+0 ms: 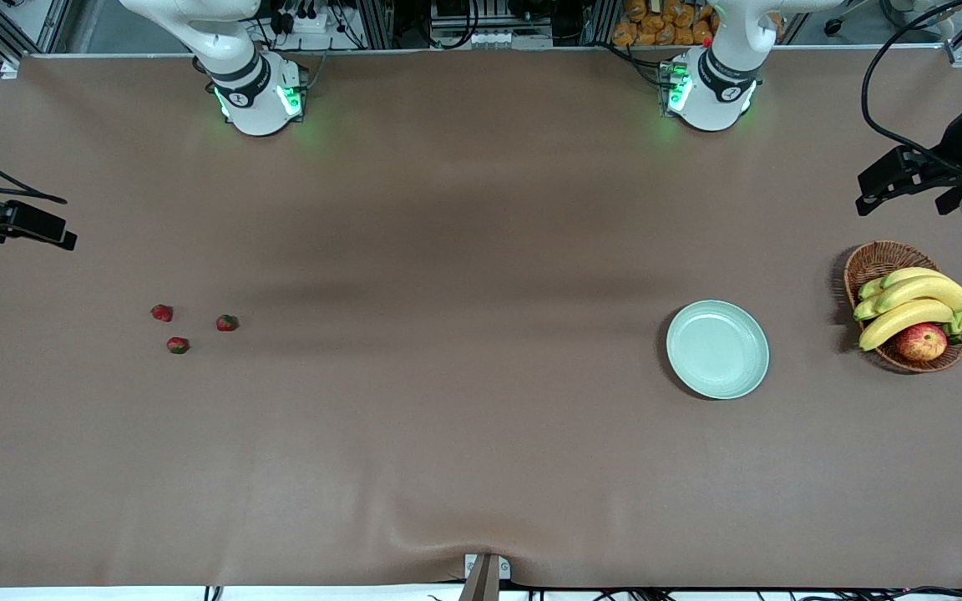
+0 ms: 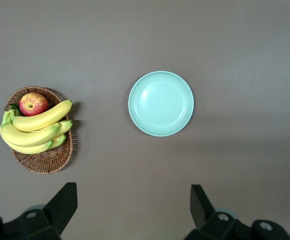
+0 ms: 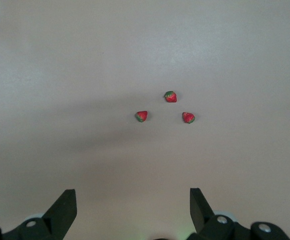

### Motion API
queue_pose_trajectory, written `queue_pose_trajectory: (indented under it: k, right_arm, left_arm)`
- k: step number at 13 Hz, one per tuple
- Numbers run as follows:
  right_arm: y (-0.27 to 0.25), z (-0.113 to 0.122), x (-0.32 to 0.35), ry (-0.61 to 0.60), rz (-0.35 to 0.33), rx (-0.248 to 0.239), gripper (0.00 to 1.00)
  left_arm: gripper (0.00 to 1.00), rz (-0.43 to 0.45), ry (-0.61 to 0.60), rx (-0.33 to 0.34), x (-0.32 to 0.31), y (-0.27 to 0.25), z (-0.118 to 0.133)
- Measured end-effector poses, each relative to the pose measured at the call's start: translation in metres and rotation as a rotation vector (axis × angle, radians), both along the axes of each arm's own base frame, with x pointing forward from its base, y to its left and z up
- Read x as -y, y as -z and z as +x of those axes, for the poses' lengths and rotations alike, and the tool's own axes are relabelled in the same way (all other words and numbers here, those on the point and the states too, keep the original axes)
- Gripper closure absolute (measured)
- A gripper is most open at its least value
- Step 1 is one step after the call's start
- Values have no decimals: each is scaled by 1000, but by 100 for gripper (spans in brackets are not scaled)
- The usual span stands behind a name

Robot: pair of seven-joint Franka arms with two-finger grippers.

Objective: Collect all strawberries into plate

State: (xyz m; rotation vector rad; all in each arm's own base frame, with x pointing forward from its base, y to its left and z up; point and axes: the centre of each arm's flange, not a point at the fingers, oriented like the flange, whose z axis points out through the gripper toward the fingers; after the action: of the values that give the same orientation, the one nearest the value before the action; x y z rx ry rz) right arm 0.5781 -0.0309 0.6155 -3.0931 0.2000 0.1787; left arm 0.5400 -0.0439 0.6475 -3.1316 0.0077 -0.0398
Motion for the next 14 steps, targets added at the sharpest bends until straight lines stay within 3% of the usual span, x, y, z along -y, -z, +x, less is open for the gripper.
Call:
queue_pose_trajectory:
  k: [10,14]
  right_arm:
    - [4,0,-1,-3,1,-11,0]
    - [18,17,-4,-8,-1,34,0]
  left_arm:
    - [0,1,12,-15,7,4,1]
    - [0,2,11,-20,6,4,0]
